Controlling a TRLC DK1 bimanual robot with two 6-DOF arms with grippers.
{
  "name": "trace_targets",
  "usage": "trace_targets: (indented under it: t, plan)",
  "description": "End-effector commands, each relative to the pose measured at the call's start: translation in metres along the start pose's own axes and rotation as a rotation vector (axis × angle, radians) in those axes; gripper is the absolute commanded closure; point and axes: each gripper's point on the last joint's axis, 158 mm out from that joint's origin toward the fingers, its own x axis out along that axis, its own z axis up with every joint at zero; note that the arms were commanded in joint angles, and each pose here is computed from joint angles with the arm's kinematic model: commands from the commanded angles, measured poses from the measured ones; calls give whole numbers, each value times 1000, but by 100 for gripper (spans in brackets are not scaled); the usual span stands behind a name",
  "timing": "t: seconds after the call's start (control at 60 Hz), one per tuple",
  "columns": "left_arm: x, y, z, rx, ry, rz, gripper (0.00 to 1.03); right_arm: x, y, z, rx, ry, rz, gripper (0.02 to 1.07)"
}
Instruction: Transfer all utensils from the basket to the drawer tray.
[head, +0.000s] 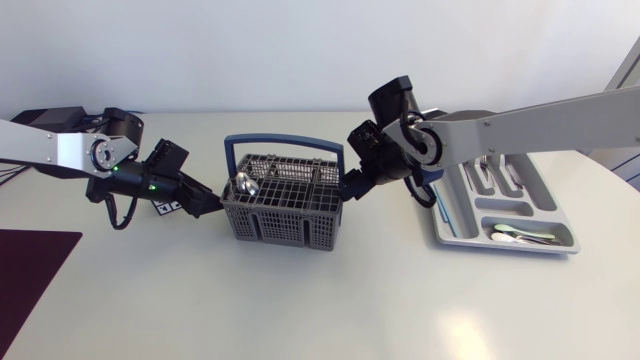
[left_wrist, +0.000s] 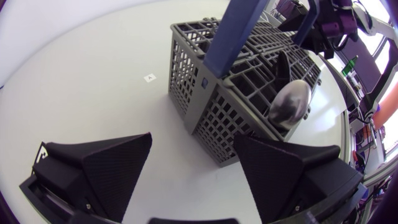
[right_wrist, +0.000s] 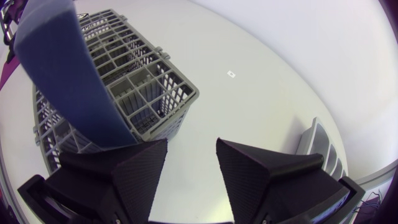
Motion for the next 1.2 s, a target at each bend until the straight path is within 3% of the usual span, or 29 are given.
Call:
trace_targets:
  t: [0.0, 0.15, 0.233, 0.367, 0.517, 0.8, 1.183]
  plan:
    - [-4, -20, -9, 22, 5, -37, 10, 11, -2, 11, 5, -19, 6, 47]
    - [-6, -31, -8, 41, 4, -47, 10, 16, -14, 3, 27, 3, -14, 46]
    - [-6, -34, -7, 46, 2, -49, 10, 8, -22, -1, 30, 11, -56, 37]
    - [-10, -34, -2, 51, -9, -41, 10, -29, -34, -1, 41, -14, -126, 36]
    - [-11, -37, 0, 54, -9, -44, 10, -80, -27, 8, 58, -61, -122, 31]
    - [-25, -38, 6, 71, -31, -11, 10, -134, 61, 47, 66, -151, 140, 31]
    - [-29, -44, -3, 98, -19, 4, 10, -99, 152, 71, 101, -81, 407, 31]
